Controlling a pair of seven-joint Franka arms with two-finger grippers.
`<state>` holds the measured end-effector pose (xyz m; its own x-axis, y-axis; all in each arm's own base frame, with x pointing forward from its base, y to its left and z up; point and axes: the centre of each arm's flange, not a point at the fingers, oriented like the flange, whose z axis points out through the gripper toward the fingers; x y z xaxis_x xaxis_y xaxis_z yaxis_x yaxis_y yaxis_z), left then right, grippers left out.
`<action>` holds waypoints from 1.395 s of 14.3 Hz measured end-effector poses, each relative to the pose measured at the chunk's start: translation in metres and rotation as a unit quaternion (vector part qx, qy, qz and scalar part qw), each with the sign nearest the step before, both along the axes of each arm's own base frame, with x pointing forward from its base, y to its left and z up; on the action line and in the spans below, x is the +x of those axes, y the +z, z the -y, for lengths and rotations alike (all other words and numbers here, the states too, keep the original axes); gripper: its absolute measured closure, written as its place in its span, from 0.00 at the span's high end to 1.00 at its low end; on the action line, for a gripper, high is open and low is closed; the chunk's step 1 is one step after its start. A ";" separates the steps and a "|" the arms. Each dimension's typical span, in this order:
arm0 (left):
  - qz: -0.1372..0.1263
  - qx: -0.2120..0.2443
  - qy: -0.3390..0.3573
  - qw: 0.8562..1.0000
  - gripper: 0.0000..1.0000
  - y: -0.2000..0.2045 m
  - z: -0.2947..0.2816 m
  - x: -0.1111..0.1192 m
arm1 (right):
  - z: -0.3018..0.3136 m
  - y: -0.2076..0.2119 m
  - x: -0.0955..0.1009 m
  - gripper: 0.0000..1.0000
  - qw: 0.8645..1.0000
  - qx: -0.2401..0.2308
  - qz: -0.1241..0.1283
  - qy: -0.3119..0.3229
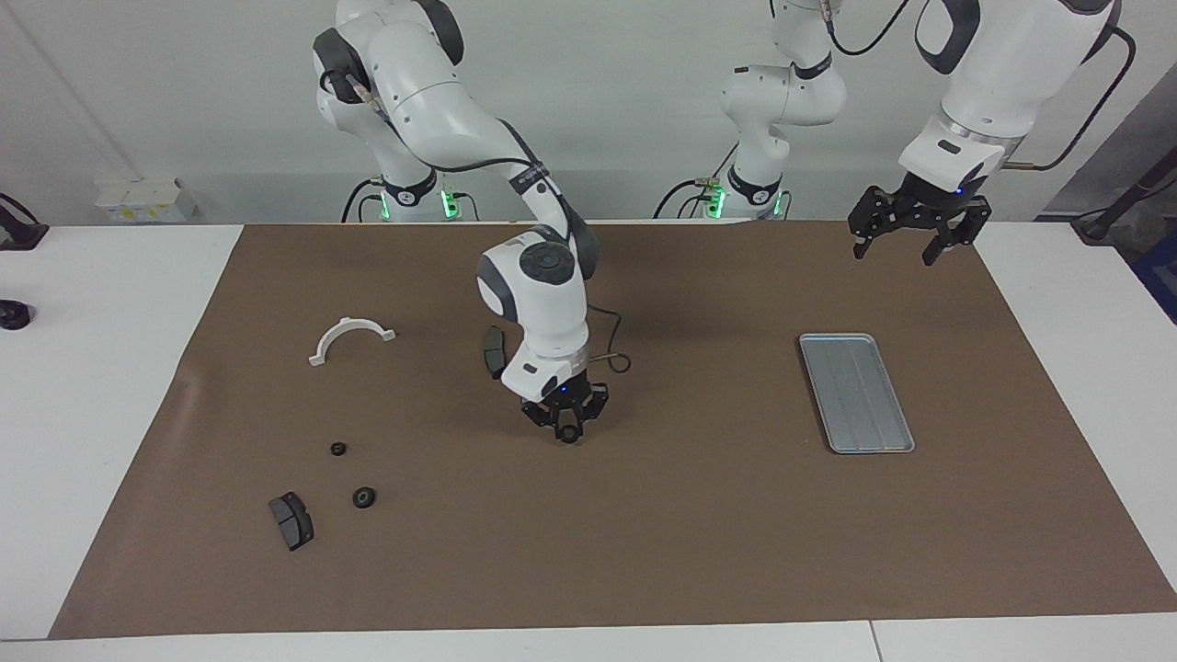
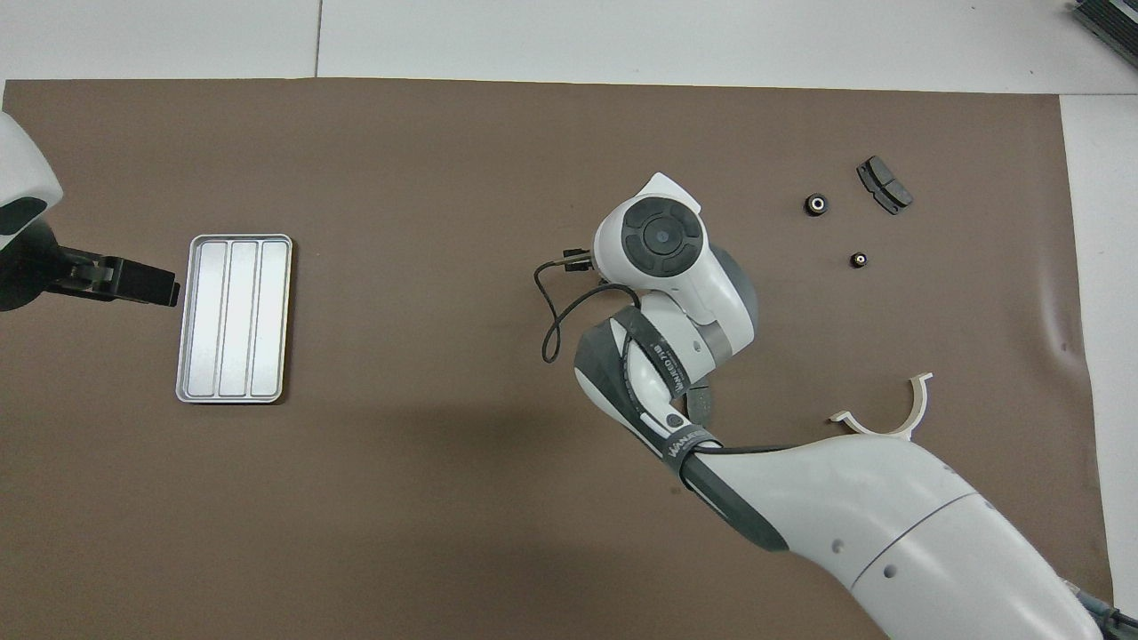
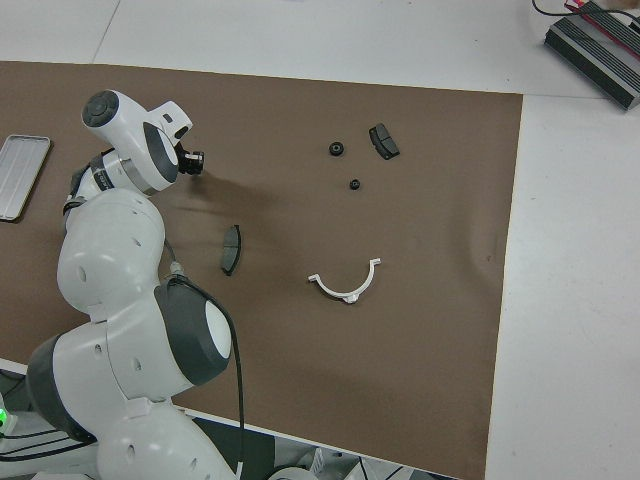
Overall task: Place bearing gear from tray to pile
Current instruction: 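Carry the gear to the gear pile and release it with the right gripper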
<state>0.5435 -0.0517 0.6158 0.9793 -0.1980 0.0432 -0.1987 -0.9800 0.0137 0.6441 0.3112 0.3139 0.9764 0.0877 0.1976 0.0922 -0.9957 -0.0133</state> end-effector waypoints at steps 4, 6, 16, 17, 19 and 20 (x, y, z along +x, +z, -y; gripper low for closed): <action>0.000 0.000 0.002 1.000 1.00 0.000 -0.001 0.000 | 0.102 0.006 0.034 0.35 0.999 -0.030 -0.030 -0.010; 0.000 0.000 0.002 1.000 1.00 0.000 -0.002 0.000 | 0.159 0.006 0.044 0.35 0.998 -0.043 -0.052 -0.015; -0.004 0.003 0.065 0.998 1.00 -0.004 -0.065 0.003 | 0.244 0.022 0.021 0.65 0.993 -0.057 -0.086 -0.048; -0.007 0.003 0.084 0.996 1.00 -0.006 -0.089 0.002 | 0.243 0.040 0.018 0.75 0.993 -0.059 -0.085 -0.049; -0.012 0.001 0.100 0.995 1.00 -0.011 -0.110 -0.001 | 0.244 0.083 0.008 0.97 0.993 -0.065 -0.078 -0.052; -0.014 0.001 0.098 0.995 1.00 -0.012 -0.107 0.000 | 0.245 0.106 0.003 1.00 0.993 -0.069 -0.077 -0.056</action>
